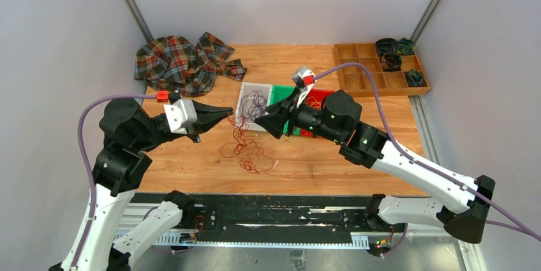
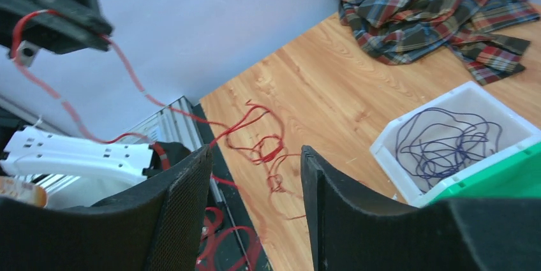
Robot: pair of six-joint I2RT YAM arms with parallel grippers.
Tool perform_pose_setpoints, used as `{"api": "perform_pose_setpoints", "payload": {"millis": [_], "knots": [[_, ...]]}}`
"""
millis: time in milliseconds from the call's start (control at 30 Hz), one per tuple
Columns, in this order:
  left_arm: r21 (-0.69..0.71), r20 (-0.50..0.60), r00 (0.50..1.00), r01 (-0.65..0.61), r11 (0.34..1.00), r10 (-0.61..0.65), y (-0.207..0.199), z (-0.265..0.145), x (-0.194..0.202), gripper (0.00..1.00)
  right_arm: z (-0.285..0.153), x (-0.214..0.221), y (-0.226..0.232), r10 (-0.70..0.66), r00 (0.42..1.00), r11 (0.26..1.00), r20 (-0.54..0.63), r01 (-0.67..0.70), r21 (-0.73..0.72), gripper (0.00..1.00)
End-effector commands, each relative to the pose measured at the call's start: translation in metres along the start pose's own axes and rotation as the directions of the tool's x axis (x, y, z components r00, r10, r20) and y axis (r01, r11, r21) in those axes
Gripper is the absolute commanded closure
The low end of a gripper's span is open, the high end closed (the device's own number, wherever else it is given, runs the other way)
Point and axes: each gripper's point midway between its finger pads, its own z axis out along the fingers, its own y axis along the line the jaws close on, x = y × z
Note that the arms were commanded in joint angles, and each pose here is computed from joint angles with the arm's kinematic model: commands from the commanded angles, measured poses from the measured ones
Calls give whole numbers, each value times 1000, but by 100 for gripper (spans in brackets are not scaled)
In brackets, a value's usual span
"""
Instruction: Untangle the cables
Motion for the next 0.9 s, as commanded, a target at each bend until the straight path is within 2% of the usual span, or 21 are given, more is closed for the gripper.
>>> {"api": "perform_pose_setpoints", "payload": {"millis": [0,67,200,333,633,867], "knots": [[17,25,1000,-14,1000,14,-3,0,-10,99,6,-17,-12,5,998,999,65,-7,36,42],[19,23,1000,-12,1000,11,-3,0,-10,99,14,-19,-3,0,998,1000,64,2,-18,29],[21,19,1000,-9,1000,9,-3,1,-8,99,24,-16,19,-34,997,992,63,42,-123,26],[28,18,1000,4,1000,-5,-5,1,-7,99,30,-14,35,-71,994,979,89,86,-185,24],[49,28,999,26,998,-27,-9,1,-11,99,53,-16,33,-77,992,978,99,94,-184,22],[80,69,995,65,995,-71,-14,0,-32,99,79,-12,27,-57,994,983,95,72,-167,31]]}}
